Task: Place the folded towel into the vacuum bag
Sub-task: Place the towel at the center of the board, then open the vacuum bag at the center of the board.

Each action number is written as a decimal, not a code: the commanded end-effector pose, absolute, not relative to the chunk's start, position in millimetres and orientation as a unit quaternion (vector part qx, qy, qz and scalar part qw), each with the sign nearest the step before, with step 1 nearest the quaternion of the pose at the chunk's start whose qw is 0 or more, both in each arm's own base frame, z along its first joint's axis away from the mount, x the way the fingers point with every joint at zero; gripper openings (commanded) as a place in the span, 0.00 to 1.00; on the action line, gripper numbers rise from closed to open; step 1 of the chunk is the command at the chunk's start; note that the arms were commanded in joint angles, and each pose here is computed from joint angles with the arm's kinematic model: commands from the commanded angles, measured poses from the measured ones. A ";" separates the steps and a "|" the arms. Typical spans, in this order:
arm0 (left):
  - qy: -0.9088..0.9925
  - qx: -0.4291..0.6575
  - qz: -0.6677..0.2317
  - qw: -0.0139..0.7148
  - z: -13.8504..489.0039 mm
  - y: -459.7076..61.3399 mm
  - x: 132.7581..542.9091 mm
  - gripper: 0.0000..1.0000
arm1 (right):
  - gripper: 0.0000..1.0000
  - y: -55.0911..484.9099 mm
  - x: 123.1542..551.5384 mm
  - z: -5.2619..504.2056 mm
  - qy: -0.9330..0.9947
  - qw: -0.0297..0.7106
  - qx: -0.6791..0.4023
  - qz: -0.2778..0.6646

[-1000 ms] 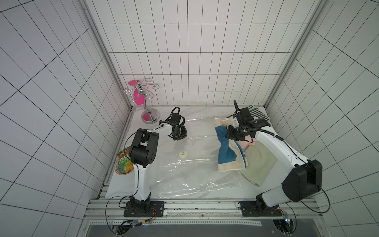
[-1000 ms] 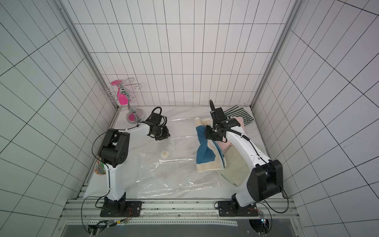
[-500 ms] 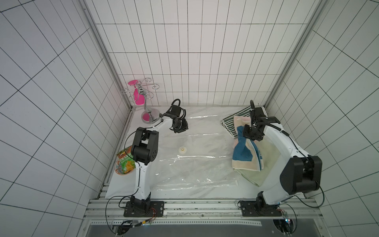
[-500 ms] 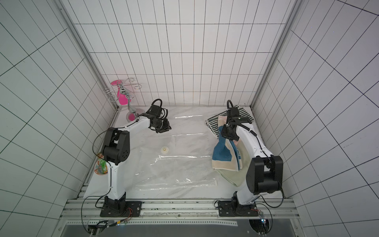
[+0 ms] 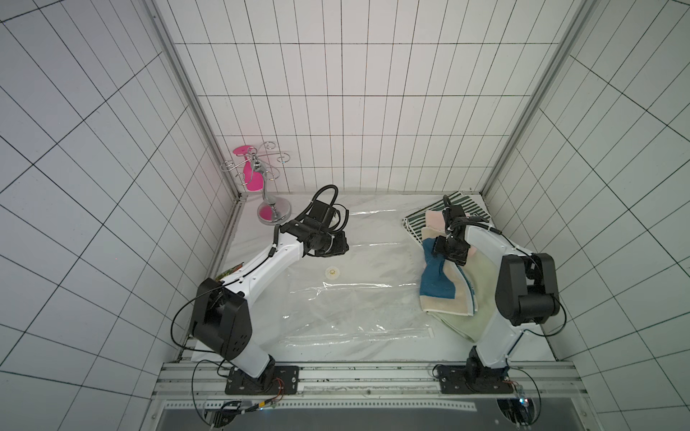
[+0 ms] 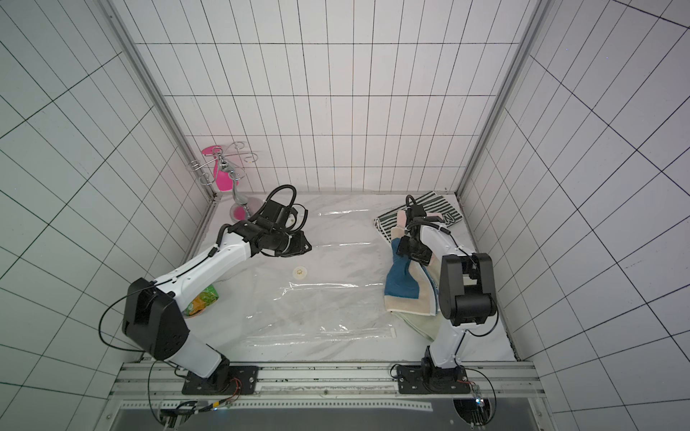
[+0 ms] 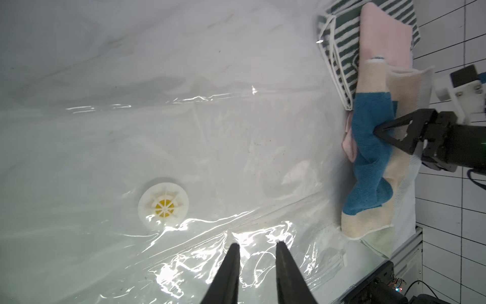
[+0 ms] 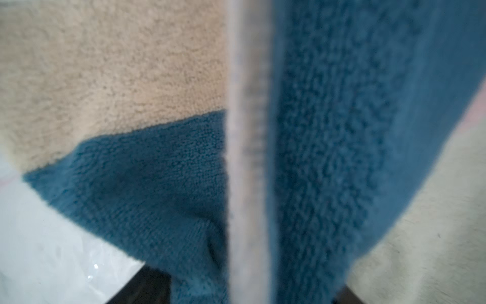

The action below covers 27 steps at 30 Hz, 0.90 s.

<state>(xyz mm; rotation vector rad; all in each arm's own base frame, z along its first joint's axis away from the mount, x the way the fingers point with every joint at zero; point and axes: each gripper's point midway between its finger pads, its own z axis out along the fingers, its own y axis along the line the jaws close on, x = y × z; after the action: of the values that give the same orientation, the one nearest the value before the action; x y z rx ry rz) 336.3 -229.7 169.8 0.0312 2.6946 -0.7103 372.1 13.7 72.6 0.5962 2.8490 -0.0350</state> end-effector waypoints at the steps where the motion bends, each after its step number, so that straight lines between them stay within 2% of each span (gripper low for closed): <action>1: 0.950 0.010 -0.252 0.183 178.7 -225.0 332.9 0.27 | 0.91 6.6 353.6 109.3 0.971 0.133 0.197 -0.036; 2: 0.950 0.009 -0.254 0.183 179.5 -223.6 330.2 0.27 | 0.99 7.9 349.4 122.3 0.971 0.143 0.187 -0.047; 5: 0.946 -0.007 -0.269 0.181 179.3 -215.6 324.2 0.27 | 0.99 10.9 330.3 154.6 0.969 0.164 0.147 -0.109; 10: 0.949 -0.018 -0.261 0.175 178.8 -199.5 322.7 0.27 | 0.99 31.2 297.5 173.0 0.973 0.173 0.102 -0.117; 12: 0.951 -0.021 -0.253 0.178 182.3 -192.4 322.4 0.27 | 0.99 59.4 281.7 172.9 0.979 0.172 0.055 -0.093; 15: 0.950 -0.060 -0.245 0.187 186.9 -168.7 325.5 0.27 | 0.93 122.1 243.0 154.9 0.989 0.144 -0.035 -0.029; 18: 0.944 -0.079 -0.249 0.202 196.6 -152.3 324.5 0.28 | 0.90 166.2 197.5 128.5 0.992 0.105 -0.076 0.003; 22: 0.945 -0.028 -0.241 0.221 206.2 -165.2 303.4 0.34 | 0.86 171.7 157.0 86.0 0.998 0.051 -0.034 0.023; 24: 0.947 -0.003 -0.234 0.221 198.3 -175.5 291.1 0.38 | 0.84 160.1 150.0 77.0 0.998 0.055 -0.002 0.023; 27: 0.951 0.010 -0.248 0.184 173.3 -194.4 271.6 0.39 | 0.83 142.3 147.6 69.2 0.996 0.060 0.052 0.040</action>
<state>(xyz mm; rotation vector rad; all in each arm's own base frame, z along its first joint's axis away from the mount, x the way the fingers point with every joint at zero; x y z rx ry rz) 284.0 -187.6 200.2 0.0077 2.6140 -0.7150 149.1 151.3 70.6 -0.1024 3.0345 0.0287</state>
